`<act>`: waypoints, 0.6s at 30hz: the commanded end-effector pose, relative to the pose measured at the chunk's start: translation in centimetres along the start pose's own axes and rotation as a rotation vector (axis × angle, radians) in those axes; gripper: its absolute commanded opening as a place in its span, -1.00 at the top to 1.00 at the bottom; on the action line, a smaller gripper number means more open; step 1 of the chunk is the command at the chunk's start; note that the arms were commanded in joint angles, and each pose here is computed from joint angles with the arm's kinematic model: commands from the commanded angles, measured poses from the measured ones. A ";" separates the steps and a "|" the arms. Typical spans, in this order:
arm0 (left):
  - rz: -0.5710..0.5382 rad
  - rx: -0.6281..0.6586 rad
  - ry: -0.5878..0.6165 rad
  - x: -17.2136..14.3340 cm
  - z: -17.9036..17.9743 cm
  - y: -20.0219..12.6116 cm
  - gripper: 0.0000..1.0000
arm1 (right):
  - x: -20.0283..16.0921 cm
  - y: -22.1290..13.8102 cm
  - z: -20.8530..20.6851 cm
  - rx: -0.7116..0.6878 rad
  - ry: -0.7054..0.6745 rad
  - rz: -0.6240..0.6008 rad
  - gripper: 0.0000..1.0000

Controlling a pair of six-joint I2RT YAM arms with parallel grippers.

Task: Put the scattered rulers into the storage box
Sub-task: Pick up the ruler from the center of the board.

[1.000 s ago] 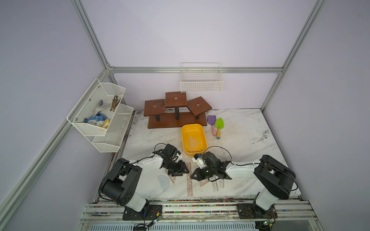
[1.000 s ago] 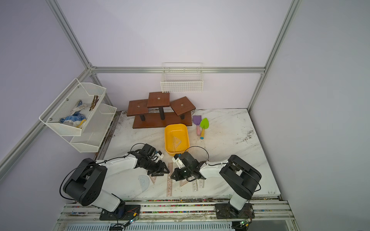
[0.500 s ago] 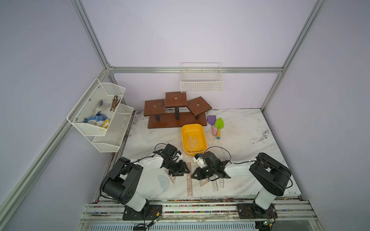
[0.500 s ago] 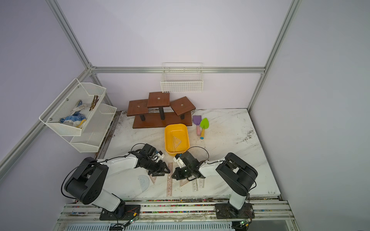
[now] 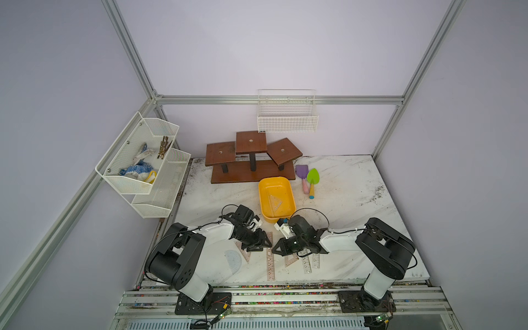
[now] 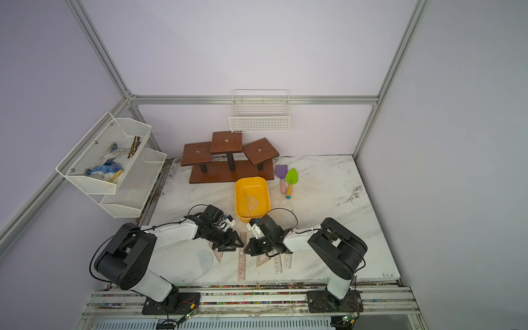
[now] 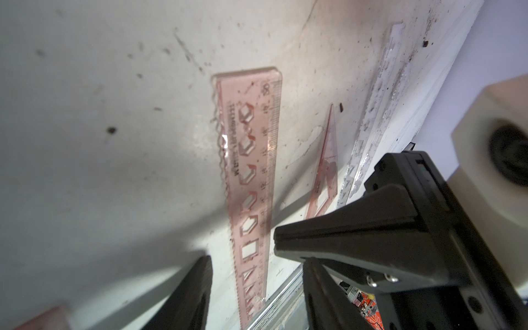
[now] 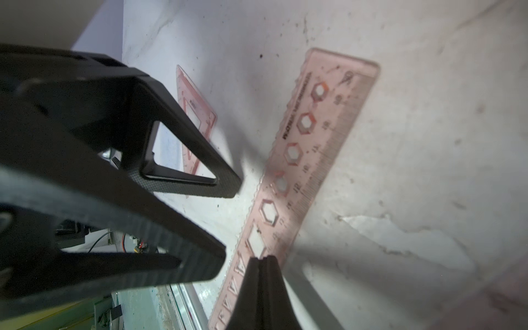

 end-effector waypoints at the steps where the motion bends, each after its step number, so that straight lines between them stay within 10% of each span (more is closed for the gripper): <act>1: -0.004 0.059 -0.017 -0.1 1.0 0.5 -0.11 | 0.7 0.2 0.3 0.022 -0.022 -0.016 0.97; 18: 0.012 0.064 -0.034 0.0 1.4 1.0 -0.12 | -0.5 1.0 -1.7 -0.037 0.006 0.018 0.99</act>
Point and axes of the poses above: each gripper's point midway between its finger pads, its own y axis out along the fingers, its own z axis along the line the jaws close on, x = y × z, the point moved 8 cm from there along -y, back along the fingers, and after that the axes turned 2 degrees about -y, right-handed, at the moved point
